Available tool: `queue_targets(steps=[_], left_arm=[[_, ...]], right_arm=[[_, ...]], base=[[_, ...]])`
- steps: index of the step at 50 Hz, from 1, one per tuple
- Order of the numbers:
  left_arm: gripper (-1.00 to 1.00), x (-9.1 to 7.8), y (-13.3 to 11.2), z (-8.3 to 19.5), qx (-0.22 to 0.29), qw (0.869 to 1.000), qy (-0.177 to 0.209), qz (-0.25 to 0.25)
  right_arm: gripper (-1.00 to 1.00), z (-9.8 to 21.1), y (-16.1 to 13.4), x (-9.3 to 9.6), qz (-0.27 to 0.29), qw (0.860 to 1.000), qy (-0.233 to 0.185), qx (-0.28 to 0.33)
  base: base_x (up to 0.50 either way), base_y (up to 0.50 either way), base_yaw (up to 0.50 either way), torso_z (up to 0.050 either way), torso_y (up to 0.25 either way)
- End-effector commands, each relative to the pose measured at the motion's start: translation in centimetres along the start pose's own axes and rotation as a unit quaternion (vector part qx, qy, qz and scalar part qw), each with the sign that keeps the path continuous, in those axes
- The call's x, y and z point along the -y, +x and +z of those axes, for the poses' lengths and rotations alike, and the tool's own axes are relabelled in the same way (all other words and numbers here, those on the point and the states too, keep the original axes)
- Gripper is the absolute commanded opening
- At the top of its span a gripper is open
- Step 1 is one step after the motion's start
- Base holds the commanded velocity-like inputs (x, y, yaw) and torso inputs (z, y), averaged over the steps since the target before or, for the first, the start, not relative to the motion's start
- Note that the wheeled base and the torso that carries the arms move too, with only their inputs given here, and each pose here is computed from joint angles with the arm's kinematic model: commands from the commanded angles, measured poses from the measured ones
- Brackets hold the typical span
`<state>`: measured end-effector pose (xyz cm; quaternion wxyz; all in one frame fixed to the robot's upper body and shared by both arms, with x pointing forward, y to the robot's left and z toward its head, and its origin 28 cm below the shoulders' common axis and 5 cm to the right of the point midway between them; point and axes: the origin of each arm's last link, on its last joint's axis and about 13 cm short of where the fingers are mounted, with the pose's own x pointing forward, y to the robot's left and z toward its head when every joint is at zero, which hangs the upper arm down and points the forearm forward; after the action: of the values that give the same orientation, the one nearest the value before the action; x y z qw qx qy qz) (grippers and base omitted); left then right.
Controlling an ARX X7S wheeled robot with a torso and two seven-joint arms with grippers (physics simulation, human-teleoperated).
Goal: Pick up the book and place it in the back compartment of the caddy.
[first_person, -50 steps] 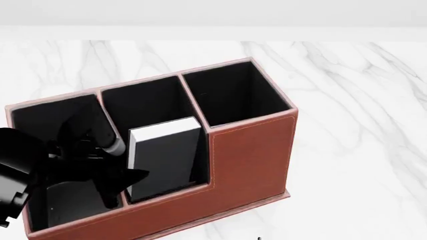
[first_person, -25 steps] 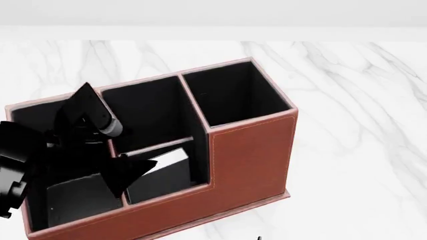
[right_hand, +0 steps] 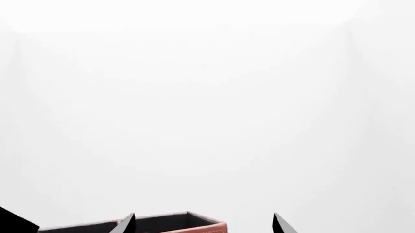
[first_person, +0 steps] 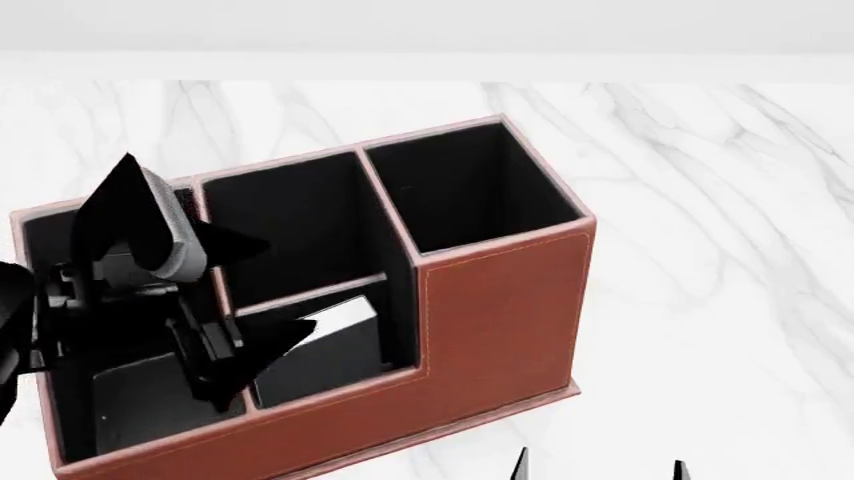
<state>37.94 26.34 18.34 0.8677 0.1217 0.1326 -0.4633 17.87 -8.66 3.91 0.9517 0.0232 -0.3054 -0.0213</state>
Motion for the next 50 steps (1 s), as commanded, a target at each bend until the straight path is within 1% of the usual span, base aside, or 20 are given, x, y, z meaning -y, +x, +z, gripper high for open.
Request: queue_targets(steps=[1, 2, 3, 6, 7, 8, 12, 15, 20, 24, 29, 36, 39, 44, 45, 50], left_arm=[[1.0, 5.0, -3.0, 0.0, 0.008, 1.0, 0.017, -0.023], [1.0, 5.8, -3.4, 0.0, 0.004, 1.0, 0.013, -0.026], [1.0, 6.5, -3.6, 0.1, -0.001, 0.999, 0.023, -0.024], [1.0, 6.8, -3.7, 0.2, -0.002, 0.999, 0.02, -0.024], [1.0, 7.7, -4.1, 0.4, -0.003, 0.999, 0.031, -0.026], [1.0, 8.1, -4.3, 0.6, 0.0, 0.999, 0.032, -0.031], [1.0, 8.9, -4.7, 0.9, 0.001, 0.998, 0.041, -0.036], [1.0, 9.7, -4.9, 1.3, 0.0, 0.998, 0.056, -0.034], [1.0, 10.3, -5.0, 1.3, 0.002, 0.997, 0.063, -0.038], [1.0, 11.1, -5.6, 1.6, 0.015, 0.997, 0.072, -0.039], [1.0, 11.5, -6.1, 2.0, 0.024, 0.996, 0.079, -0.034], [1.0, 12.1, -6.3, 2.3, 0.02, 0.995, 0.09, -0.027], [1.0, 12.3, -6.4, 2.1, 0.032, 0.995, 0.094, -0.032], [1.0, 12.9, -6.9, 2.3, 0.049, 0.994, 0.098, -0.028], [1.0, 13.2, -7.3, 2.5, 0.06, 0.992, 0.104, -0.024], [1.0, 13.6, -8.0, 3.1, 0.07, 0.991, 0.111, -0.018]], right_arm=[[1.0, 1.0, 1.6, 0.0, -0.007, 1.0, -0.017, 0.016], [1.0, 1.3, 2.2, 0.0, -0.007, 1.0, -0.021, 0.021], [1.0, 1.5, 2.6, -0.1, -0.008, 0.999, -0.025, 0.025], [1.0, 1.7, 2.8, -0.2, -0.008, 0.999, -0.025, 0.028], [1.0, 2.2, 3.2, -0.3, -0.006, 0.999, -0.028, 0.034], [1.0, 2.5, 3.5, -0.3, -0.005, 0.999, -0.029, 0.039], [1.0, 3.2, 4.1, -0.4, -0.005, 0.998, -0.034, 0.05], [1.0, 4.0, 4.8, -0.4, -0.007, 0.998, -0.033, 0.059], [1.0, 4.7, 5.3, -0.3, -0.012, 0.997, -0.03, 0.067], [1.0, 5.8, 5.4, -0.1, -0.017, 0.996, -0.028, 0.082], [1.0, 6.7, 5.5, -0.2, -0.016, 0.995, -0.027, 0.095], [1.0, 7.5, 5.3, -0.3, -0.012, 0.994, -0.023, 0.107], [1.0, 8.1, 4.8, -0.1, -0.013, 0.993, -0.02, 0.117], [1.0, 8.8, 4.4, 0.0, -0.013, 0.991, -0.017, 0.131], [1.0, 9.1, 4.3, 0.1, -0.014, 0.991, -0.016, 0.135], [1.0, 9.6, 4.2, 0.2, -0.014, 0.99, -0.015, 0.143]], base=[[0.0, 0.0, 0.0, 0.0, 0.0], [0.0, 0.0, 0.0, 0.0, 0.0], [0.0, 0.0, 0.0, 0.0, 0.0], [0.0, 0.0, 0.0, 0.0, 0.0], [0.0, 0.0, 0.0, 0.0, 0.0], [0.0, 0.0, 0.0, 0.0, 0.0], [0.0, 0.0, 0.0, 0.0, 0.0], [0.0, 0.0, 0.0, 0.0, 0.0], [0.0, 0.0, 0.0, 0.0, 0.0], [0.0, 0.0, 0.0, 0.0, 0.0], [0.0, 0.0, 0.0, 0.0, 0.0], [0.0, 0.0, 0.0, 0.0, 0.0], [0.0, 0.0, 0.0, 0.0, 0.0], [0.0, 0.0, 0.0, 0.0, 0.0], [0.0, 0.0, 0.0, 0.0, 0.0], [0.0, 0.0, 0.0, 0.0, 0.0]])
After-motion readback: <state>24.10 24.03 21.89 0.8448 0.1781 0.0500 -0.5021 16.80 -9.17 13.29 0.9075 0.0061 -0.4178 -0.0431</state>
